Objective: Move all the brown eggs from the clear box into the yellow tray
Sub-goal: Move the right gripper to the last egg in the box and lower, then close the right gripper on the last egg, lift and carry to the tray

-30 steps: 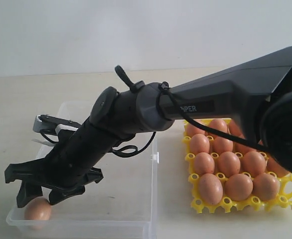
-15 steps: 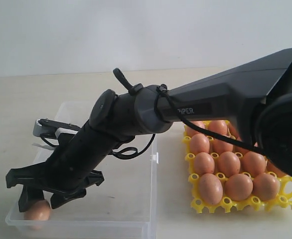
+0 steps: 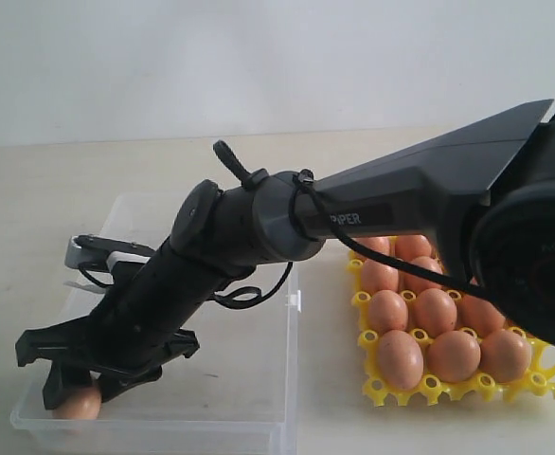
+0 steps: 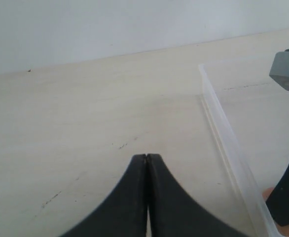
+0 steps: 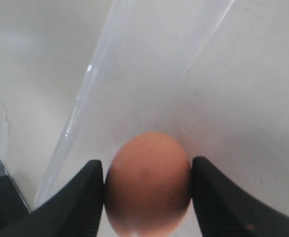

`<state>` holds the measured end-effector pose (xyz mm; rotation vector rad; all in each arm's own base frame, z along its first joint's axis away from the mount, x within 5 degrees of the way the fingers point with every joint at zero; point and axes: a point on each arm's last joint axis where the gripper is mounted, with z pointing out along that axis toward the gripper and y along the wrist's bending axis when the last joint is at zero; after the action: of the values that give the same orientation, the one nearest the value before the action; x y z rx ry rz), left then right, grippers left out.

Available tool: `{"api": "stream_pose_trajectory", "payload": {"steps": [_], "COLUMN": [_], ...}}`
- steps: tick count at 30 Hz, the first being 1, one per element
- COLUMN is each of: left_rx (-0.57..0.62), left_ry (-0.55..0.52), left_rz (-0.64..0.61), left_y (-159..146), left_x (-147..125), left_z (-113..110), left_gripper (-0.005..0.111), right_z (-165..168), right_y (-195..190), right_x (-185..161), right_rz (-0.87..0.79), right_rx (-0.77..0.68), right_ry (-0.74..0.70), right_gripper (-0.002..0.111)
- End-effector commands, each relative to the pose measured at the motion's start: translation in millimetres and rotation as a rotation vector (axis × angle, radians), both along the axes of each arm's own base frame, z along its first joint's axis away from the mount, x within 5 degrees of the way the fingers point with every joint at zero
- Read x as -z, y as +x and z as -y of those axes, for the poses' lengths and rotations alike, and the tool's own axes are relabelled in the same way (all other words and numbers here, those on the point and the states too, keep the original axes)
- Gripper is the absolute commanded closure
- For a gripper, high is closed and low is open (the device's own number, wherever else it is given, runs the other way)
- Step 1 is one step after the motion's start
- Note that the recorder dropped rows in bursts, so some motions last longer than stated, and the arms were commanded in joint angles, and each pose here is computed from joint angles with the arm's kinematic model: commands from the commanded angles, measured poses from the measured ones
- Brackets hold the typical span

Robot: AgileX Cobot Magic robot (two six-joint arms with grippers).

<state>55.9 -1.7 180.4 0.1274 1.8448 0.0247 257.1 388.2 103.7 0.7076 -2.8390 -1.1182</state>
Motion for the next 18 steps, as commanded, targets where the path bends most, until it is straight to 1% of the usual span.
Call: {"api": "stream_pose_trajectory", "payload": {"steps": [1, 3, 5, 7, 9, 13, 18], "left_rx": [0.004, 0.004, 0.004, 0.004, 0.004, 0.004, 0.004], "left_ry": [-0.009, -0.009, -0.009, -0.009, -0.009, -0.009, -0.009], "left_rz": [0.017, 0.017, 0.017, 0.017, 0.017, 0.017, 0.017], "left_y": [0, 0, 0, 0, 0, 0, 0], "left_x": [-3, -3, -3, -3, -3, -3, -3], "left_z": [0, 0, 0, 0, 0, 0, 0], "left_gripper": [0.107, 0.107, 0.107, 0.107, 0.107, 0.107, 0.107], "right_z": [1, 3, 12, 37, 66, 106, 166], "right_y": [2, 6, 11, 8, 6, 1, -10], "right_x": [-2, -17, -34, -50, -61, -86, -114], "right_rz": [0.093, 0.186, 0.301, 0.463, 0.576, 0.708, 0.872], "right_rx": [-0.053, -0.065, 0.018, 0.12, 0.194, 0.282, 0.411], "right_ry": [-0.016, -0.018, 0.0, -0.011, -0.03, -0.028, -0.037], "right_gripper": [0.108, 0.108, 0.108, 0.108, 0.108, 0.108, 0.108]}}
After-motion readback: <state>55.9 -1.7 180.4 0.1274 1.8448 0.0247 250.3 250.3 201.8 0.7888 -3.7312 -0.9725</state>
